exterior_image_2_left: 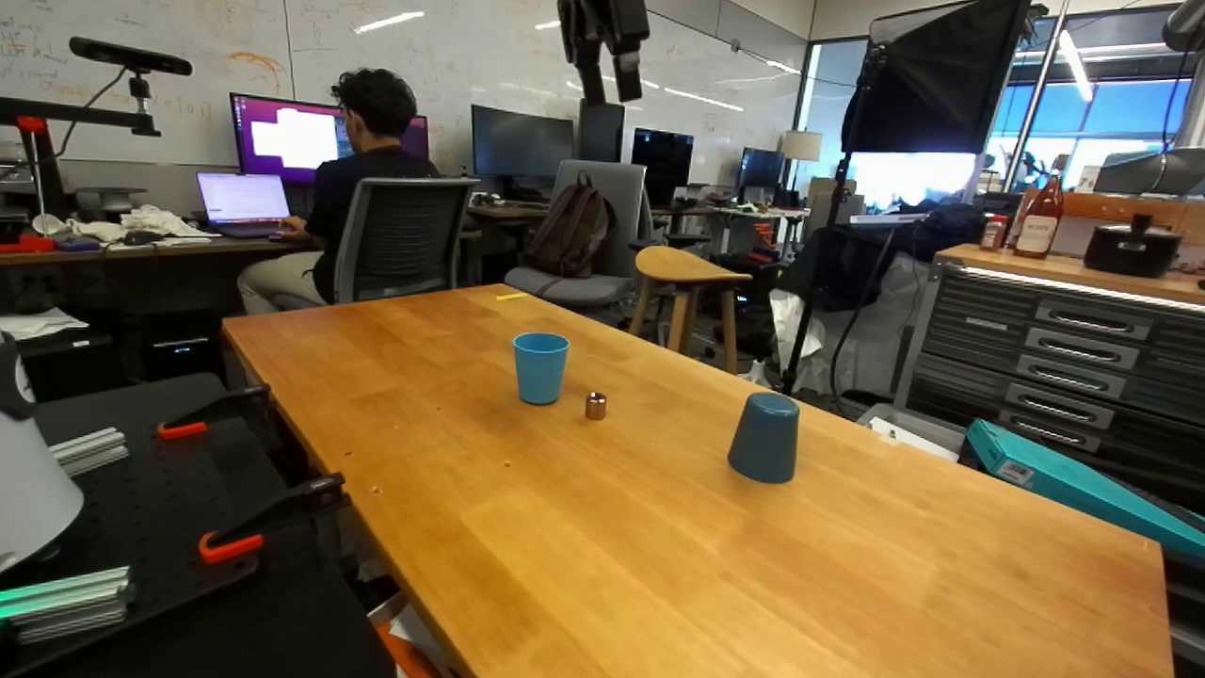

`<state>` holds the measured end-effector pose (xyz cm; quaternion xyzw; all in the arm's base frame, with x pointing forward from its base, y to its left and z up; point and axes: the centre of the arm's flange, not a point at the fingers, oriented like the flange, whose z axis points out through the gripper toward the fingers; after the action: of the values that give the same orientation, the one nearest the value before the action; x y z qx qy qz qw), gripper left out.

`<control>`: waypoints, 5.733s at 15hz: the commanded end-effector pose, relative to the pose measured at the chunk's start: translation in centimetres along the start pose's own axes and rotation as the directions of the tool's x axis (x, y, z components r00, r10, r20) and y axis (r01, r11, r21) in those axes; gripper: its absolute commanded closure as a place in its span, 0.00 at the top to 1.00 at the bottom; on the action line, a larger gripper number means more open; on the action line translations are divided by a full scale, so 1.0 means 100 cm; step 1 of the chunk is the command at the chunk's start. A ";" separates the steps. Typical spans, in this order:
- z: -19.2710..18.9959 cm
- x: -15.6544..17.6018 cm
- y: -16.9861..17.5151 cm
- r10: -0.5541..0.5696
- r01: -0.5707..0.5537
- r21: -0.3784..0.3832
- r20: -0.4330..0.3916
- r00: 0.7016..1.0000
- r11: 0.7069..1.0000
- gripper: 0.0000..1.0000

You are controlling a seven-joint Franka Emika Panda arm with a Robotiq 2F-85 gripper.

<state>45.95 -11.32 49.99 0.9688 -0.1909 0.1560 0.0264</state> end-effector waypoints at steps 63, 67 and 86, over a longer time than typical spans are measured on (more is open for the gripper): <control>0.291 0.018 -0.040 0.332 -0.421 0.131 0.429 0.840 0.897 0.08; 0.266 0.018 -0.051 0.299 -0.462 0.171 0.562 0.771 0.870 0.08; 0.293 -0.020 -0.066 0.242 -0.450 0.154 0.670 0.702 0.880 0.28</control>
<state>54.85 -8.45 20.30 0.8944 -0.3542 -0.1741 -0.2103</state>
